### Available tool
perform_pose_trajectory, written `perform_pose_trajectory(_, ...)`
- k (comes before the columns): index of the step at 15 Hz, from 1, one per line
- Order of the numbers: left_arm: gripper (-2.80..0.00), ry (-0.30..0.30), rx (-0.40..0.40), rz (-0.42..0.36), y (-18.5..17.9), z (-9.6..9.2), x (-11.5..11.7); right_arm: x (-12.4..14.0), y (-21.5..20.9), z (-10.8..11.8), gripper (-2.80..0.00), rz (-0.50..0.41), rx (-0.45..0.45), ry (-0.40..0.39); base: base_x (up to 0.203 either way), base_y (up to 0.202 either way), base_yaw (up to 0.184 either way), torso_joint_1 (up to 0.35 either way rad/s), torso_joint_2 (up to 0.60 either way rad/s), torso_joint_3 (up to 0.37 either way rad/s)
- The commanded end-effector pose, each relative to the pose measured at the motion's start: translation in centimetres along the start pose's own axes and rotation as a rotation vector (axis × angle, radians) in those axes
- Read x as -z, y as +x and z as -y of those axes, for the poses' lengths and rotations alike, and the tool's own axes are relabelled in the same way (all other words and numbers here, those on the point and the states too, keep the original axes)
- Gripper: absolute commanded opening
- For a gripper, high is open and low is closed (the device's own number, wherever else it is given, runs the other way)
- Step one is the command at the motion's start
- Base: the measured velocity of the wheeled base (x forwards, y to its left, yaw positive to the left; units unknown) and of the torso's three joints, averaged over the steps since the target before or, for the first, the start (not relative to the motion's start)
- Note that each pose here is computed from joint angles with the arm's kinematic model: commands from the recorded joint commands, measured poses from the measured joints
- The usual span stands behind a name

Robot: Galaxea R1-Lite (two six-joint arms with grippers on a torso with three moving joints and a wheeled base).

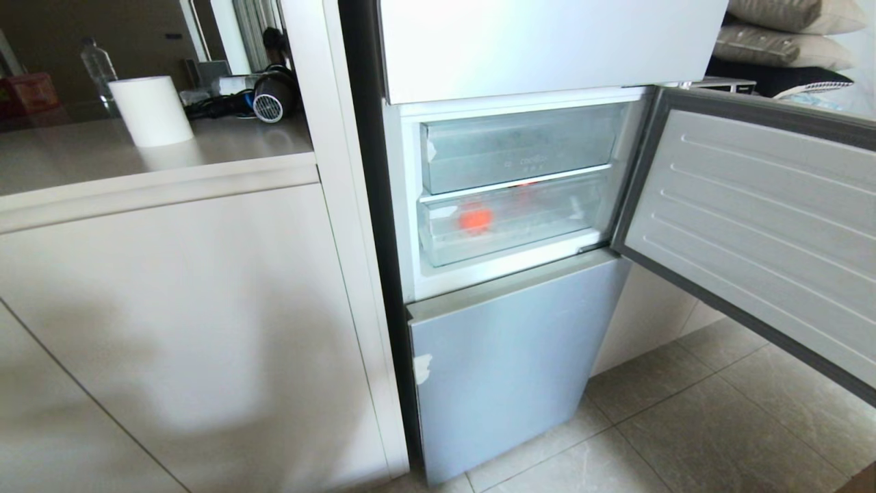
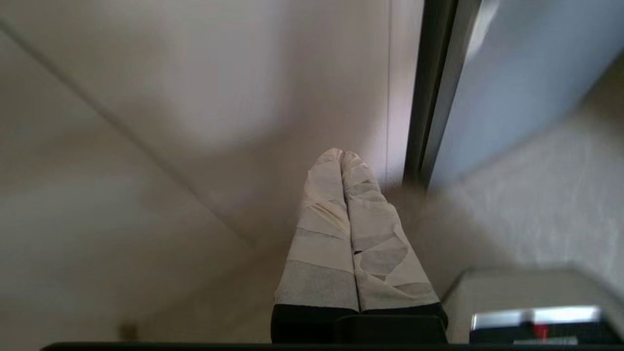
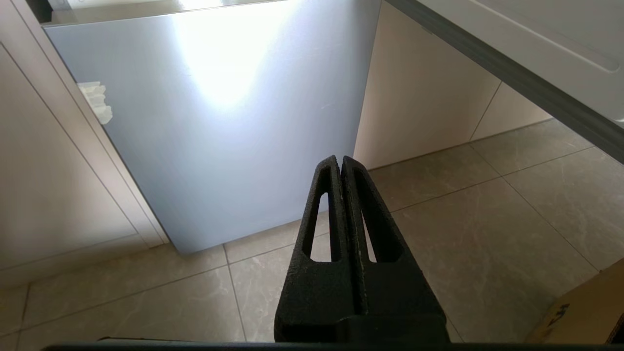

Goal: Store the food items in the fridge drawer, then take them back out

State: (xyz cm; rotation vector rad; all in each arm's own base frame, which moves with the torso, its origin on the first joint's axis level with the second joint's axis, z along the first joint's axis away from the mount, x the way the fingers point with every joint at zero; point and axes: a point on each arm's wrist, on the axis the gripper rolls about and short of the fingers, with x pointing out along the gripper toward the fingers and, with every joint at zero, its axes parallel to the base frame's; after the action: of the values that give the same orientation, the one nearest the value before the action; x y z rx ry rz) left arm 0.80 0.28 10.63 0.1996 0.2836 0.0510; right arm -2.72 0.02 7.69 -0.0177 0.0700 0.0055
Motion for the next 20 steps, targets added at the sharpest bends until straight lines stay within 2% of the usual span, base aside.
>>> perform_pose_trajectory(1,-2.8,-0.009,-0.05,-0.032,-0.9,0.3,2.0,0.0,0.0,0.0,-2.8,-0.002,-0.001,0.0,0.0,0.0,0.0,0.0,0.0,0.0)
perform_pose_trajectory(2,-2.8,-0.015,-0.096,-0.017,-1.1,0.3,2.0,0.0,0.0,0.0,-2.8,-0.002,0.0,0.001,0.0,0.0,0.0,0.0,0.0,0.0)
perform_pose_trajectory(3,-2.8,-0.01,-0.102,0.016,-1.4,0.3,2.2,0.0,0.0,0.0,-2.8,-0.002,0.0,0.001,0.0,0.0,0.0,0.0,0.0,0.0)
perform_pose_trajectory(4,-2.8,-0.003,-0.074,0.083,-1.9,0.4,2.4,0.0,0.0,0.0,-2.8,-0.002,-0.001,0.0,0.0,0.0,0.0,0.0,0.0,0.0)
perform_pose_trajectory(6,-2.8,0.013,0.035,0.215,-2.6,0.8,3.4,0.0,0.0,0.0,-2.8,-0.002,0.0,0.004,0.0,0.0,0.0,0.0,0.0,0.0)
perform_pose_trajectory(7,-2.8,-0.019,0.05,0.226,-2.6,0.9,3.7,0.0,0.0,0.0,-2.8,-0.004,0.0,0.002,0.0,0.0,0.0,0.0,0.0,0.0)
perform_pose_trajectory(9,-2.8,-0.15,0.054,0.211,-2.5,0.8,3.8,0.0,0.0,0.0,-2.8,-0.002,0.0,0.001,0.0,0.0,0.0,0.0,0.0,0.0)
perform_pose_trajectory(20,-2.8,-0.16,0.049,0.212,-2.5,0.8,3.8,0.0,0.0,0.0,-2.8,-0.002,0.0,0.001,0.0,0.0,0.0,0.0,0.0,0.0)
